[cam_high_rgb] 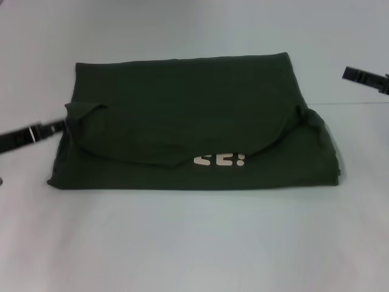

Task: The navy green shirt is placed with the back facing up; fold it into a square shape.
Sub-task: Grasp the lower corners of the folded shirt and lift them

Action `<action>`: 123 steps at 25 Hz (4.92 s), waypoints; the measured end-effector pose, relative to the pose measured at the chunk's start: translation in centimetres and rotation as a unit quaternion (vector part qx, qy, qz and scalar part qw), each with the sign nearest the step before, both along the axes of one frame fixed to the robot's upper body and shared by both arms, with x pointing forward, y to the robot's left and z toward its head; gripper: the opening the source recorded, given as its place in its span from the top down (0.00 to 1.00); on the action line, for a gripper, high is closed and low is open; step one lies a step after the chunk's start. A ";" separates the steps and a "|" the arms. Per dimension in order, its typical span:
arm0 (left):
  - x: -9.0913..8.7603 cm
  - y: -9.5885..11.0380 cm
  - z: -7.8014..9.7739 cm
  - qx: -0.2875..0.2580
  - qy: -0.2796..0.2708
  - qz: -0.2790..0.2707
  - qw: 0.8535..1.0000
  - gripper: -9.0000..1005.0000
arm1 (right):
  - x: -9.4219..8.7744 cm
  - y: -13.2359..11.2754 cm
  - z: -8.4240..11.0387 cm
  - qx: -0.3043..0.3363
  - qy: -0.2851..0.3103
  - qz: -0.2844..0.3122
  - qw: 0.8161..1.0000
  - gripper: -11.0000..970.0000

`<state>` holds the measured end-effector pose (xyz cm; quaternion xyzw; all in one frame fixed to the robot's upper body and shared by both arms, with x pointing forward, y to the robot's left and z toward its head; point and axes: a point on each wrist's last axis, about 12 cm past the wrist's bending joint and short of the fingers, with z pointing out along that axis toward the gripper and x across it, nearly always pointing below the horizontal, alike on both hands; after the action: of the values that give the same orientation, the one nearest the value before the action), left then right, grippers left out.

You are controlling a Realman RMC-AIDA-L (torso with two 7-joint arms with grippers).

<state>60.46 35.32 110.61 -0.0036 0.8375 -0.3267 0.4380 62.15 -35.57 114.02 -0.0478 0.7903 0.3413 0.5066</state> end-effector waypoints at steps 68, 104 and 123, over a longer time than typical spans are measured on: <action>1.0 -2.2 -4.2 0.213 0.085 -0.013 0.973 0.47 | -1.6 0.3 -2.5 -0.017 0.056 0.034 0.998 0.09; 1.7 -2.5 -3.8 0.211 0.085 -0.004 0.974 0.99 | 2.8 2.9 0.9 -0.196 0.265 0.087 0.940 0.09; 1.7 -2.5 -3.8 0.210 0.085 -0.002 0.974 0.99 | 3.0 6.4 -3.5 -0.262 0.214 0.085 0.937 0.15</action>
<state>62.13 32.83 106.81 0.0627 0.9215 -0.1431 0.3557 65.14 -29.18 110.51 -0.1719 0.9342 0.1664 0.2645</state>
